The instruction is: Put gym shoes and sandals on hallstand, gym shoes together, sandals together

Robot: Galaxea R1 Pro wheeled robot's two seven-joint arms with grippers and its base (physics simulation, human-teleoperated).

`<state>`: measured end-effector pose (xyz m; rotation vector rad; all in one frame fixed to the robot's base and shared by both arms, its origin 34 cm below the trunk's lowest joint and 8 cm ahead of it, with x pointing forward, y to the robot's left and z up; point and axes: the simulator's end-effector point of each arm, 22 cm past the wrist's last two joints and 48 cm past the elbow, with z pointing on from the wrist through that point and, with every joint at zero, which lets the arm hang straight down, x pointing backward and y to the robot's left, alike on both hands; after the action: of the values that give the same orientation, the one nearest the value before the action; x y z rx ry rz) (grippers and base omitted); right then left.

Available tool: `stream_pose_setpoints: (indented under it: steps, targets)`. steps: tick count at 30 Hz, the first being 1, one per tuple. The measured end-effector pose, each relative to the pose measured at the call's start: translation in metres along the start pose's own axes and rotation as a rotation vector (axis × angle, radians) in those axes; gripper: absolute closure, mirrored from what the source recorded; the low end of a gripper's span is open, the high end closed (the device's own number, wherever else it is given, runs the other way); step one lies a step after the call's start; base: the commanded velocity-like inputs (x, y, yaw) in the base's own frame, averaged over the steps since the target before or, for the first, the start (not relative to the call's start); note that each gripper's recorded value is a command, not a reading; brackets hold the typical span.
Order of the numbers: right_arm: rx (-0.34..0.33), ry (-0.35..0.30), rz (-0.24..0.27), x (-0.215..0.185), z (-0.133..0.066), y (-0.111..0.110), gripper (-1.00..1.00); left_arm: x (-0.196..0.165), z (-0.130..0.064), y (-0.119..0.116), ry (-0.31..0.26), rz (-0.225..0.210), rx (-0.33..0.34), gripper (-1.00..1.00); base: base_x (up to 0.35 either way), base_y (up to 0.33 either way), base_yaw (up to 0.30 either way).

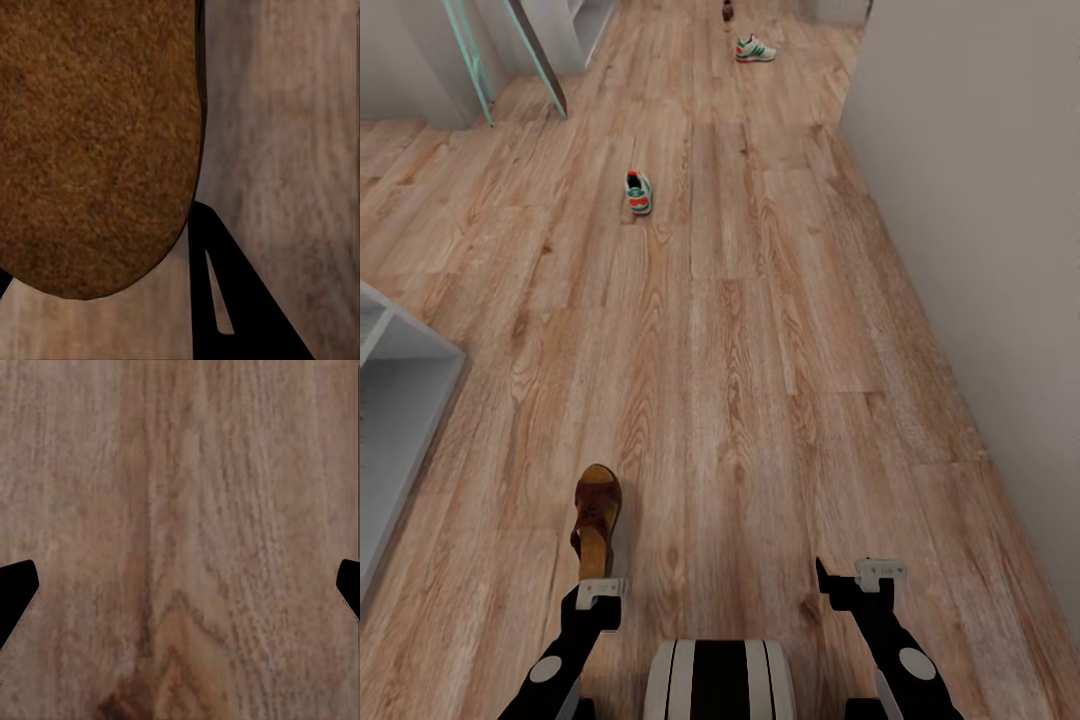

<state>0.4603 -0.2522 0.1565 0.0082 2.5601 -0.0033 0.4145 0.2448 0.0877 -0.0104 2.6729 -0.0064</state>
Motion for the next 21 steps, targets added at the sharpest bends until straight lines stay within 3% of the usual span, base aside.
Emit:
stream_pose_setpoints:
  steps: [6, 14, 21]
  targets:
    - [-0.001, -0.03, -0.009, -0.015, -0.004, 0.001, -1.0, -0.025, -0.002, 0.0, 0.04, 0.002, 0.001, 1.0, 0.0, 0.0, 0.0]
    - [-0.002, -0.075, -0.001, -0.036, -0.012, 0.001, -1.0, -0.103, -0.014, -0.006, -0.077, -0.006, 0.008, 1.0, 0.0, 0.0, 0.0]
    - [-0.003, -0.114, -0.002, -0.056, -0.019, 0.001, -1.0, -0.156, -0.035, -0.015, -0.108, -0.01, 0.026, 1.0, 0.0, 0.0, 0.0]
